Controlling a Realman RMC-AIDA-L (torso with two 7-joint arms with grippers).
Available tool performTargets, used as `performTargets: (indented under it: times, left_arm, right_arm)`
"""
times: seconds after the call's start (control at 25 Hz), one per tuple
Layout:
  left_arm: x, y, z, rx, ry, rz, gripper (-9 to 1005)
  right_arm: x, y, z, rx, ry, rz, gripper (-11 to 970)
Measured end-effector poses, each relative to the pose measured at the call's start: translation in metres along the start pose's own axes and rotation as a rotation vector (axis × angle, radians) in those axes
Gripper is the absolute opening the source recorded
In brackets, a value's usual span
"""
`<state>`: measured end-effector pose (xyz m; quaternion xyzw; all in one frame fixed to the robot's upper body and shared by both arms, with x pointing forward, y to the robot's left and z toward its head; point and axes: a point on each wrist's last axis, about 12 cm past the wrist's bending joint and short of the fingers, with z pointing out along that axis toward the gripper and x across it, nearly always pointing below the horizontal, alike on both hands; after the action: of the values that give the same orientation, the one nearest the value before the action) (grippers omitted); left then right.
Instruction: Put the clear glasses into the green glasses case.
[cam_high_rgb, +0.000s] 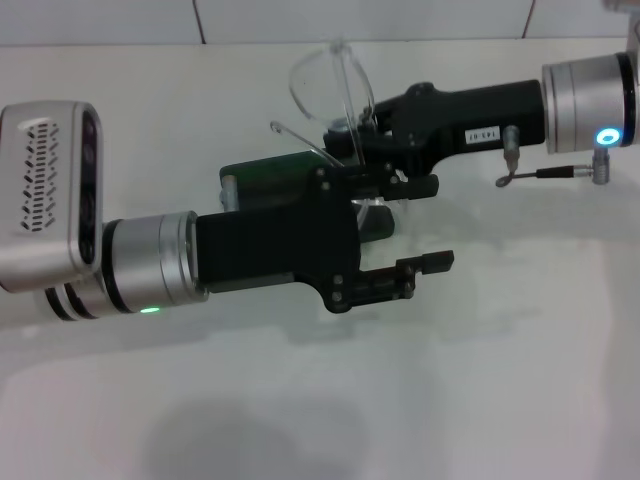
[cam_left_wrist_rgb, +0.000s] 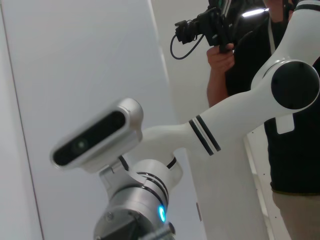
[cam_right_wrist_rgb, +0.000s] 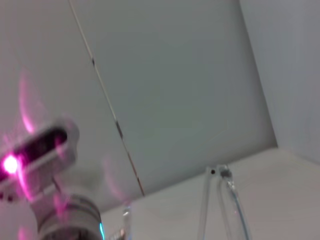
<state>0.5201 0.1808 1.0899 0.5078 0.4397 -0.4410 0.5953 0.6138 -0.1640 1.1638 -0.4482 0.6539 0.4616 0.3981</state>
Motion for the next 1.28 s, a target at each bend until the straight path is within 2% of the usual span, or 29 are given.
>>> performTargets:
  times: [0.4, 0.64, 1.28]
  left_arm:
    - [0.0, 0.002, 0.0, -0.008, 0.009, 0.003, 596]
    - [0.0, 0.004, 0.0, -0.022, 0.009, 0.008, 596]
    - [0.0, 0.005, 0.0, -0.022, 0.009, 0.016, 596]
  right_arm:
    - [0.003, -0.001, -0.003, -0.005, 0.116, -0.059, 118]
    - [0.004, 0.004, -0.003, -0.059, 0.177, -0.078, 118]
    - [0.006, 0.005, -0.01, -0.089, 0.251, -0.083, 116]
